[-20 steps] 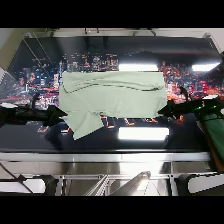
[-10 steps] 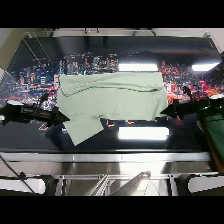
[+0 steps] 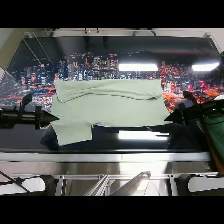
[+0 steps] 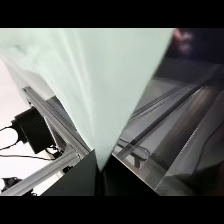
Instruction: Fold the shirts.
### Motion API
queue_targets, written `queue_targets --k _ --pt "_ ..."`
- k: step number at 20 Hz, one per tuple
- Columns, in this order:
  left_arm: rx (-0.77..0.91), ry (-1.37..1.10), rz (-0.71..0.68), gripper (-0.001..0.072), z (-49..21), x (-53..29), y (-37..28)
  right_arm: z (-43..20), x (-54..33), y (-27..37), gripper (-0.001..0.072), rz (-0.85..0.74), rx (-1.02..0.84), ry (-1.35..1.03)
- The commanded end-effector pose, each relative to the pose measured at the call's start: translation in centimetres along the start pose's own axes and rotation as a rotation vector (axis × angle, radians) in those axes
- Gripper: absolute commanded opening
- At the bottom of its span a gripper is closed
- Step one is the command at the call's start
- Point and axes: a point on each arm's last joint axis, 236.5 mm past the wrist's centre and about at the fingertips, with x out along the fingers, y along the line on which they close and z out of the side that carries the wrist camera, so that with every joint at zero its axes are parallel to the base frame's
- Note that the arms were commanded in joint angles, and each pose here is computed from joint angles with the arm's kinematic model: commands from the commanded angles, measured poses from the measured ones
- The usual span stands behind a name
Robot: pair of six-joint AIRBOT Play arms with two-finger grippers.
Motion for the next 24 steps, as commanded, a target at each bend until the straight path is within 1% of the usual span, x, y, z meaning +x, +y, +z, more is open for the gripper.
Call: queue_targets --k 1,3,5,8,11,15,18,20,21,22,23,24 --pt "0.070 -0.050 -0.128 0.0023 3.2 -1.8 -4.6 3.9 -1.4 2.6 0.0020 0.036 -0.056 -0.152" --pt "0.079 -0.032 -0.113 0.0023 5.4 -1.8 -5.3 8.6 -2.4 5.0 0.0020 0.069 -0.123 -0.328" --pt "0.106 0.010 -0.105 0.0023 7.5 -0.6 -6.0 12.2 -2.9 6.0 0.0020 0.057 -0.157 -0.438" --pt "0.139 0.034 -0.082 0.0023 11.8 1.1 -6.3 16.4 -2.0 5.0 0.0020 0.002 -0.161 -0.505" --pt "0.145 0.017 -0.062 0.0023 16.8 2.4 -5.9 19.7 -0.8 2.7 0.0020 -0.027 -0.125 -0.547" --pt "0.149 -0.045 -0.043 0.0023 22.1 2.5 -4.9 22.6 -0.7 0.4 0.0020 -0.052 -0.082 -0.613" --pt "0.101 -0.096 -0.037 0.0023 24.2 2.9 -2.6 23.0 -0.5 -0.2 0.0021 -0.067 -0.104 -0.613" --pt "0.033 -0.118 -0.031 0.0025 24.7 4.0 -0.1 23.0 -0.4 -0.3 0.0021 -0.071 -0.116 -0.611" --pt "0.017 -0.125 -0.028 0.0037 24.7 4.4 0.7 22.9 -0.4 -0.3 0.0021 -0.076 -0.125 -0.609" --pt "0.014 -0.132 -0.025 0.0208 24.8 4.7 1.1 22.9 -0.4 -0.4 0.0021 -0.084 -0.141 -0.606" --pt "0.020 -0.135 -0.025 0.0300 24.9 4.6 1.0 22.8 -0.4 -0.5 0.0021 -0.090 -0.145 -0.603" --pt "0.054 -0.143 -0.025 0.0300 25.2 4.1 0.2 22.7 -0.4 -0.5 0.0022 -0.099 -0.162 -0.597"
